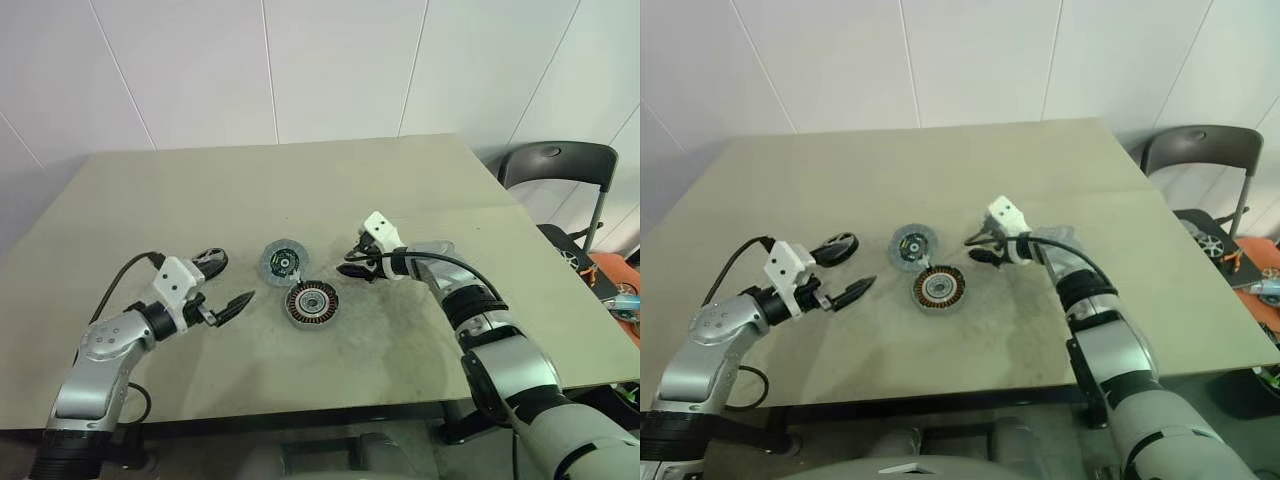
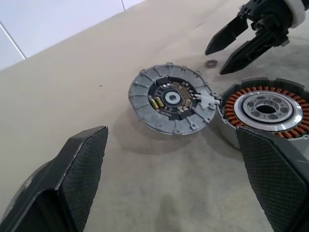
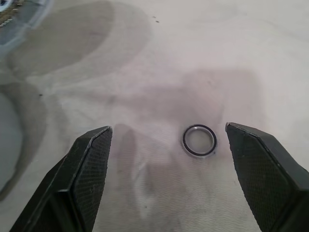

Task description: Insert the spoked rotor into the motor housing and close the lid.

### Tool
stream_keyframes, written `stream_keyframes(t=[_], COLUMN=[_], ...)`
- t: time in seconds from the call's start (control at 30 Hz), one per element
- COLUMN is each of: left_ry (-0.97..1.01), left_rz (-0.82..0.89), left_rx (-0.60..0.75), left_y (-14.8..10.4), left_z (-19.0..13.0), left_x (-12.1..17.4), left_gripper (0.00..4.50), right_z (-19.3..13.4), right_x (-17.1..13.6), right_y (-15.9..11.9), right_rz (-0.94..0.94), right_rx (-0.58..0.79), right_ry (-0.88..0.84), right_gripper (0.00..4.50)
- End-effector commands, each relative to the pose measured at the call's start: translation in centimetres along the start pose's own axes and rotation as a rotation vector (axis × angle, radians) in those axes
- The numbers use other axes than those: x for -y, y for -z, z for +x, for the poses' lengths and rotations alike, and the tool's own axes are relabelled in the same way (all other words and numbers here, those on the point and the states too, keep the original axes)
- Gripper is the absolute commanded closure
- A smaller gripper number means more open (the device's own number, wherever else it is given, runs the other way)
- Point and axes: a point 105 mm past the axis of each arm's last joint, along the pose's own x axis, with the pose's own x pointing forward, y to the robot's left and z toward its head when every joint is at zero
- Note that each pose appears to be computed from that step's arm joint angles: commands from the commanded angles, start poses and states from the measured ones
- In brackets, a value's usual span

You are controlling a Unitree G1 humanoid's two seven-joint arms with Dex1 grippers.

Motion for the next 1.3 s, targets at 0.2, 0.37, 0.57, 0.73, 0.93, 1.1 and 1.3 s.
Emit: stream_keyframes(t=[0.2, 0.37, 0.57, 0.73, 0.93, 1.1, 1.3], left_ry=[-0.005, -0.010, -0.012, -0.013, -0.015, -0.016, -0.031], left_rz=[0.056, 0.057, 0.057, 0.060, 0.061, 0.060, 0.066], left_rx=[0.045, 0.048, 0.042, 0.041, 0.038, 0.035, 0.020], left_y=[-1.4, -1.4, -1.2, -1.4, -1.4, -1.4, -1.1], left_z=[0.2, 0.1, 0.0, 0.0, 0.0, 0.0, -0.4], left_x=[-0.3, -0.2, -0.2, -0.2, -0.2, -0.2, -0.8], left_gripper=[0.00, 0.00, 0.00, 0.00, 0.00, 0.00, 0.00], right_z=[0.3, 0.4, 0.5, 0.5, 0.6, 0.0, -1.8], right_x=[0.9, 1.0, 1.1, 1.1, 0.7, -0.2, -4.2], right_y=[-0.1, 2.0, 1.9, 1.6, -0.2, -4.1, -7.1], right_rz=[0.102, 0.147, 0.113, 0.118, 0.114, 0.107, 0.063], right_rx=[0.032, -0.021, -0.014, 0.003, 0.092, 0.263, 0.364], right_ry=[0.069, 0.088, 0.108, 0.110, 0.080, -0.013, -0.327], right_gripper=[0.58, 0.58, 2.57, 3.56, 3.56, 3.56, 3.56])
